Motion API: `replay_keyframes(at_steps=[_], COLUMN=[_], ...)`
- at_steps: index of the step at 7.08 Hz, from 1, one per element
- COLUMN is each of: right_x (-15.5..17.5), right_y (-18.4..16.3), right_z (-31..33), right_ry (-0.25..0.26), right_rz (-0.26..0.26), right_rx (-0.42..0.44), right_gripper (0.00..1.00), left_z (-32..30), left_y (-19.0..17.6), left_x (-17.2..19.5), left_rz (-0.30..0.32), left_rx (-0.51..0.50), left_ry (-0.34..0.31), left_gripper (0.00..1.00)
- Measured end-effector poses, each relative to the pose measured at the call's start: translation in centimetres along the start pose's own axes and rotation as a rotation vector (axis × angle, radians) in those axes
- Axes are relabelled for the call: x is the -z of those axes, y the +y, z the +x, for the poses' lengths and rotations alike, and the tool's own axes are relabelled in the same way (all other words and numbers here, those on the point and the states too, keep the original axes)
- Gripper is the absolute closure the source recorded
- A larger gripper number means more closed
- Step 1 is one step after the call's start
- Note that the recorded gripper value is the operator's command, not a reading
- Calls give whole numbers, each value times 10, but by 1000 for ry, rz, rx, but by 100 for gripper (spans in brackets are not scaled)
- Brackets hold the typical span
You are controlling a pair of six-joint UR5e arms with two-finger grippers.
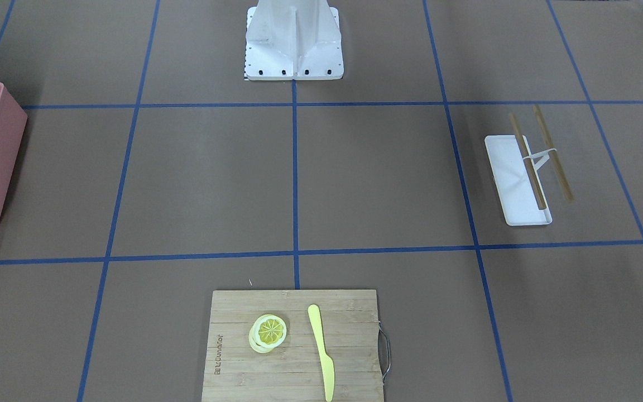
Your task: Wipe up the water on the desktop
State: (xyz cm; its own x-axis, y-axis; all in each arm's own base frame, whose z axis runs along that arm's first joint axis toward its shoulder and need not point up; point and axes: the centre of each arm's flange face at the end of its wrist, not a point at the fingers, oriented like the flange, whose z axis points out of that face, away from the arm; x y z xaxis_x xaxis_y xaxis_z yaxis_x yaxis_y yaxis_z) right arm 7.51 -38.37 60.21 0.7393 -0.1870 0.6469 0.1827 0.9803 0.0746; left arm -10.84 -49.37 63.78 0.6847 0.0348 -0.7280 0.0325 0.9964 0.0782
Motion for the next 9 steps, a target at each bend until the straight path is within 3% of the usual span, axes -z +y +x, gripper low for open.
replay_keyframes(at_steps=[4, 9], right_x=[-20, -14], right_y=[-5, -9], right_z=[19, 15], right_ry=[3, 10], right_rz=[10, 36], right_rx=[7, -122], right_gripper=[0, 0], left_z=[17, 34], left_y=[-6, -11], left_x=[15, 29], left_rz=[-5, 49], left_rx=[-1, -69], left_ry=[3, -6], left_gripper=[2, 2])
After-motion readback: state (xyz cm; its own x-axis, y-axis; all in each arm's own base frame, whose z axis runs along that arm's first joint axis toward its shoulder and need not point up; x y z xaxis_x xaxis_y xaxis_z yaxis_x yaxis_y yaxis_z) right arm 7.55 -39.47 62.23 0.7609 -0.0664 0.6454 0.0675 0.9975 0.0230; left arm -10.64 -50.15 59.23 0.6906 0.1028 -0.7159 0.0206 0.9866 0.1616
